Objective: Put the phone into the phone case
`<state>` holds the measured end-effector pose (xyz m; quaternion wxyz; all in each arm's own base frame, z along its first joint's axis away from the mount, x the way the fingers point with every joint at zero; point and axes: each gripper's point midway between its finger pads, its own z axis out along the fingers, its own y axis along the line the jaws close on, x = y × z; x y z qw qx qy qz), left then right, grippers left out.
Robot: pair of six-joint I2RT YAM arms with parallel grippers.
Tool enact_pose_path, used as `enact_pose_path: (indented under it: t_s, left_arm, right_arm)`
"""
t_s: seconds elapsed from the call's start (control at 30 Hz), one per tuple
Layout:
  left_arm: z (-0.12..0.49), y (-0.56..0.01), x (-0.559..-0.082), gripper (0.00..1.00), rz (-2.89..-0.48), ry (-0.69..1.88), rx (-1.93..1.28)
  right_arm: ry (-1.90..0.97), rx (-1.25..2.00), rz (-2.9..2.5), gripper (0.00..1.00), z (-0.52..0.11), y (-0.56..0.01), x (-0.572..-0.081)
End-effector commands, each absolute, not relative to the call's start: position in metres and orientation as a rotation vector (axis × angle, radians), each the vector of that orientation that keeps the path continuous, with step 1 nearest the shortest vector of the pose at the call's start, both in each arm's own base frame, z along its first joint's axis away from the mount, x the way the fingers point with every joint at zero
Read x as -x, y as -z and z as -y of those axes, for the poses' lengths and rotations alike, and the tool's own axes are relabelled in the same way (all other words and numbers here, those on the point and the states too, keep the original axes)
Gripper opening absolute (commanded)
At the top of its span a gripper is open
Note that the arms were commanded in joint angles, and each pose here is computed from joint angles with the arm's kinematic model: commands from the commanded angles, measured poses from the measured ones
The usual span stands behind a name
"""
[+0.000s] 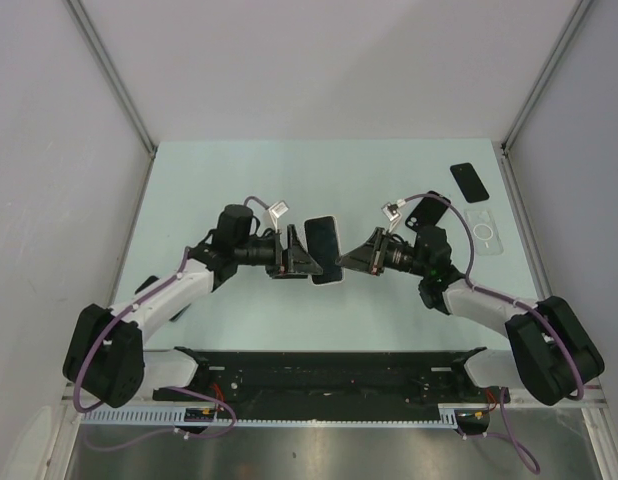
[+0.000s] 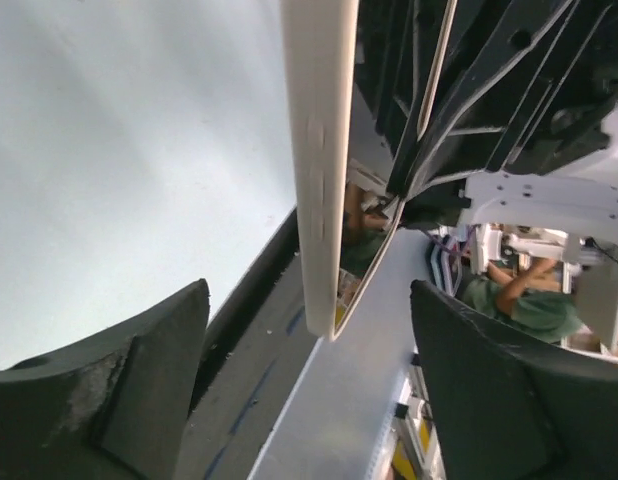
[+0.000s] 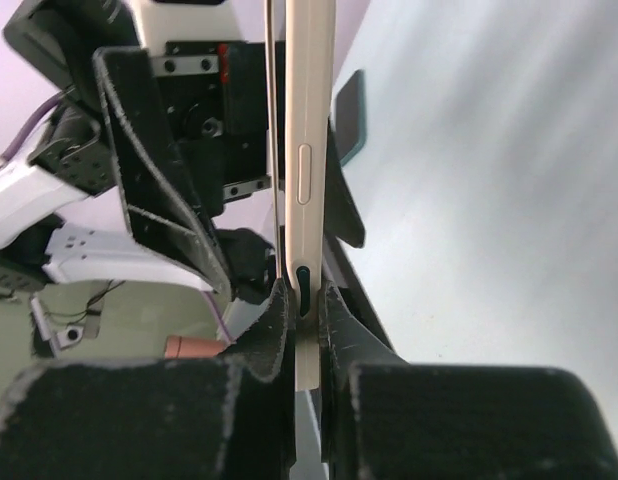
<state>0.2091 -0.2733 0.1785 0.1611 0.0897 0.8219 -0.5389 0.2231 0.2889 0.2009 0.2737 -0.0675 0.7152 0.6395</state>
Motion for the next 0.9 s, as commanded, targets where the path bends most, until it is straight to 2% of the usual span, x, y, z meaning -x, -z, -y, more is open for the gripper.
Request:
enact_pose_path:
  t_s: [0.0,0.23,0.43,0.73,0.87]
  left_arm:
    - [0.255,-0.185,-0.225,0.90,-2.336,1.414,-0.230]
    - [0.192,-0.160,-0.250,0.98,-2.405,0.954,-0.048]
    - [0.137,-0.149,-0.258,0.99,-2.435,0.567,0.036]
    - [0.120,-0.137,-0.255,0.97,-2.455,0.486,0.077]
    - [0.101,-0.132,-0.261,0.97,-2.477,0.390,0.164]
  right_arm:
    - [-1.599,0.194,-1.886,0.00,-0.282,-0.213,-0.254]
    - [-1.442,0.085,-2.033,0.00,-0.269,-0.173,-0.294]
    - [-1.373,0.050,-2.148,0.00,-0.274,-0.133,-0.326]
    - [-1.287,-0.138,-2.238,0.00,-0.261,-0.085,-0.368]
    - [-1.265,-0.175,-2.276,0.07,-0.258,-0.067,-0.370]
